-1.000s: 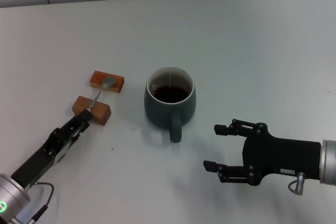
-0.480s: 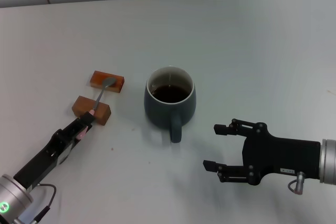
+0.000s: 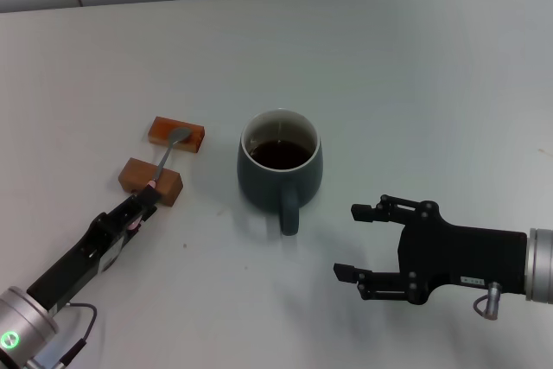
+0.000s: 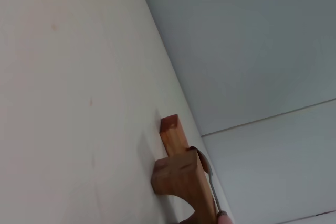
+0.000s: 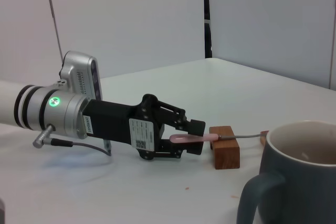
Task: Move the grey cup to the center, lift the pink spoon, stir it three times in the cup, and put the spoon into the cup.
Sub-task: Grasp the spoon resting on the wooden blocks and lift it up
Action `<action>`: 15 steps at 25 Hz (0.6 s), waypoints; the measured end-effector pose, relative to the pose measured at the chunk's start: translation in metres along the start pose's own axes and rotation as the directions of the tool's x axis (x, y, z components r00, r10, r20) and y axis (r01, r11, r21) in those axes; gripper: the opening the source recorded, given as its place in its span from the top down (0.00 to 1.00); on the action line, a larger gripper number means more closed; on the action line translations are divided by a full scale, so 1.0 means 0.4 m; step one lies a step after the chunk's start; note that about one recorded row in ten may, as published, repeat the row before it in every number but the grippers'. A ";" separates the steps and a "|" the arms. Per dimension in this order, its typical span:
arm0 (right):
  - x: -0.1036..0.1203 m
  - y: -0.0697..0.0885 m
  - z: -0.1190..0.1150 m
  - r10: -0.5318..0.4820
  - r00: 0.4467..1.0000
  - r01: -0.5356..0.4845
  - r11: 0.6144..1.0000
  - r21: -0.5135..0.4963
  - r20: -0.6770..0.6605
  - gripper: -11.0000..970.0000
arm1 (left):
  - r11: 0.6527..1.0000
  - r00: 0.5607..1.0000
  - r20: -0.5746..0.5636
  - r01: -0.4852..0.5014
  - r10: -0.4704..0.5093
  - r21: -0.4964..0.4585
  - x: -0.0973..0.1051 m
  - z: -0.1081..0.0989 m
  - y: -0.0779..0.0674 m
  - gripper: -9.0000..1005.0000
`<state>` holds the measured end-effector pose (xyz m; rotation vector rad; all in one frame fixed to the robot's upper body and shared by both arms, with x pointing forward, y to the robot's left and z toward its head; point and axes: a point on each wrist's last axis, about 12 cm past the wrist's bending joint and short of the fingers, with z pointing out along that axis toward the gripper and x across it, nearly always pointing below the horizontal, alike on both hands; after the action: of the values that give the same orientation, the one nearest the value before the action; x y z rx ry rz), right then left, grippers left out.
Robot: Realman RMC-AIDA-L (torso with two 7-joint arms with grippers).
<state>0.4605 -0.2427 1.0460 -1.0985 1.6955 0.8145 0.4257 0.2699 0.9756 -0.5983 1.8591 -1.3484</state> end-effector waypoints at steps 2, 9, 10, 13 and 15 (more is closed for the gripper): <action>0.000 0.000 0.000 0.000 1.000 0.000 1.000 0.000 0.000 0.15 | 1.000 1.000 -0.002 0.001 -0.001 -0.001 0.001 0.001 0.000 0.65; 0.000 0.000 0.001 0.000 1.000 0.000 1.000 -0.001 0.000 0.15 | 0.999 0.999 -0.036 -0.032 0.031 -0.014 0.001 0.005 0.003 0.71; 0.000 0.001 0.001 0.000 1.000 0.000 1.000 -0.002 -0.001 0.15 | 0.999 0.998 -0.036 -0.047 0.047 -0.013 -0.002 0.004 0.003 0.72; 0.001 0.002 0.002 0.001 1.000 -0.001 1.000 -0.004 -0.001 0.15 | 0.998 0.998 -0.029 -0.055 0.055 -0.009 -0.005 0.000 0.003 0.77; 0.002 0.004 0.003 0.001 1.000 -0.001 1.000 -0.008 -0.002 0.15 | 0.998 0.998 -0.020 -0.063 0.063 0.001 -0.011 -0.004 0.001 0.80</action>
<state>0.4594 -0.2411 1.0449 -1.1047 1.6962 0.8219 0.4269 0.2742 0.9767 -0.5237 1.8778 -1.3180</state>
